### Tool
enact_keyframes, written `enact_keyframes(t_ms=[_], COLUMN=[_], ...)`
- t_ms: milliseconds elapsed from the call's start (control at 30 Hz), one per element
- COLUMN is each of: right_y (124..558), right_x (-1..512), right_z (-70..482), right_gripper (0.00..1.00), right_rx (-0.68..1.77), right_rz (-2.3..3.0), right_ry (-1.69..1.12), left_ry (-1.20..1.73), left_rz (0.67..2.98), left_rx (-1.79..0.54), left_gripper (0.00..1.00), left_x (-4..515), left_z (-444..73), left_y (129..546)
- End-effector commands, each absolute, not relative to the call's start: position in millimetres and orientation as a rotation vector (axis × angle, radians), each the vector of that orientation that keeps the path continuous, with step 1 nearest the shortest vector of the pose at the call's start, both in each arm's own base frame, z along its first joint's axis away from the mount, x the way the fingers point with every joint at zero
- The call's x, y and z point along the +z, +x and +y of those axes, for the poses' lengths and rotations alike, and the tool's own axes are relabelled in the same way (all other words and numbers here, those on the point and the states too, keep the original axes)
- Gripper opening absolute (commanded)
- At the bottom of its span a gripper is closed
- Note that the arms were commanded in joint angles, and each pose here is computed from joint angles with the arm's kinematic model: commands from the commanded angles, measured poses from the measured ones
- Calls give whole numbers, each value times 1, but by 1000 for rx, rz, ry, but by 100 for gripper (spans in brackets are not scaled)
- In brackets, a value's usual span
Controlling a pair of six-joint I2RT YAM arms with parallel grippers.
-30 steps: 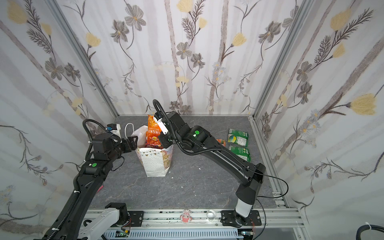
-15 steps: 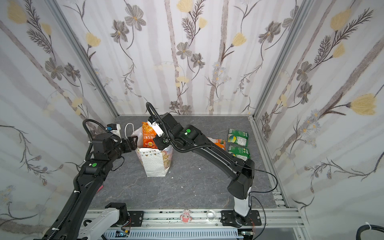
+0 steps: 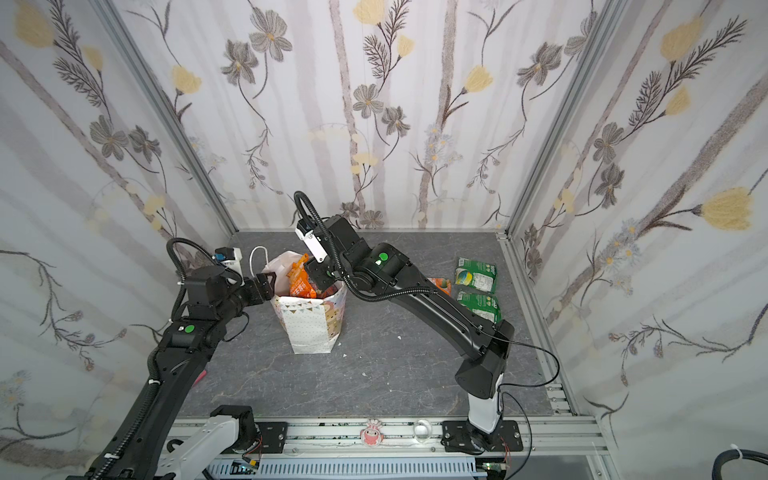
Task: Place the snacks into the paper bag
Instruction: 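Push the orange chip bag down into the paper bag with the right gripper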
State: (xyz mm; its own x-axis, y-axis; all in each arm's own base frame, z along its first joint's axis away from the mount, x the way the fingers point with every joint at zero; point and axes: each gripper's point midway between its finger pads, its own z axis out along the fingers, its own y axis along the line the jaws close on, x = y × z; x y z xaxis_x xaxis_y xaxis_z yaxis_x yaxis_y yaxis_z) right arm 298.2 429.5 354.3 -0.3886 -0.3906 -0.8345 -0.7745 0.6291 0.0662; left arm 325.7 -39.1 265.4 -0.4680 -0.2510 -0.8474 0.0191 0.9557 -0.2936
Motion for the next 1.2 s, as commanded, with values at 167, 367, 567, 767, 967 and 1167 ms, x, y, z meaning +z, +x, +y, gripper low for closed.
enact_keyframes(t_ms=[167, 367, 567, 767, 967, 1167], right_y=[313, 323, 340, 356, 353, 350], right_x=[328, 320, 290, 262, 236, 224], right_z=[453, 467, 471, 462, 463, 467], right_gripper=[43, 39, 31, 20, 14, 18], right_rx=[551, 545, 479, 377, 333, 335], right_rz=[2032, 2003, 2048, 2124, 2195, 2225], right_ry=[-953, -948, -935, -925, -993, -1043], left_ry=[-167, -164, -162, -158, -160, -161], left_rz=[2022, 2022, 2021, 2025, 2024, 2028], left_rx=[-308, -311, -313, -311, -314, -311], left_gripper=[80, 80, 80, 80, 80, 80], left_x=[269, 269, 269, 268, 269, 268], left_z=[-37, -38, -39, -39, -39, -38], left_y=[328, 328, 328, 328, 328, 328])
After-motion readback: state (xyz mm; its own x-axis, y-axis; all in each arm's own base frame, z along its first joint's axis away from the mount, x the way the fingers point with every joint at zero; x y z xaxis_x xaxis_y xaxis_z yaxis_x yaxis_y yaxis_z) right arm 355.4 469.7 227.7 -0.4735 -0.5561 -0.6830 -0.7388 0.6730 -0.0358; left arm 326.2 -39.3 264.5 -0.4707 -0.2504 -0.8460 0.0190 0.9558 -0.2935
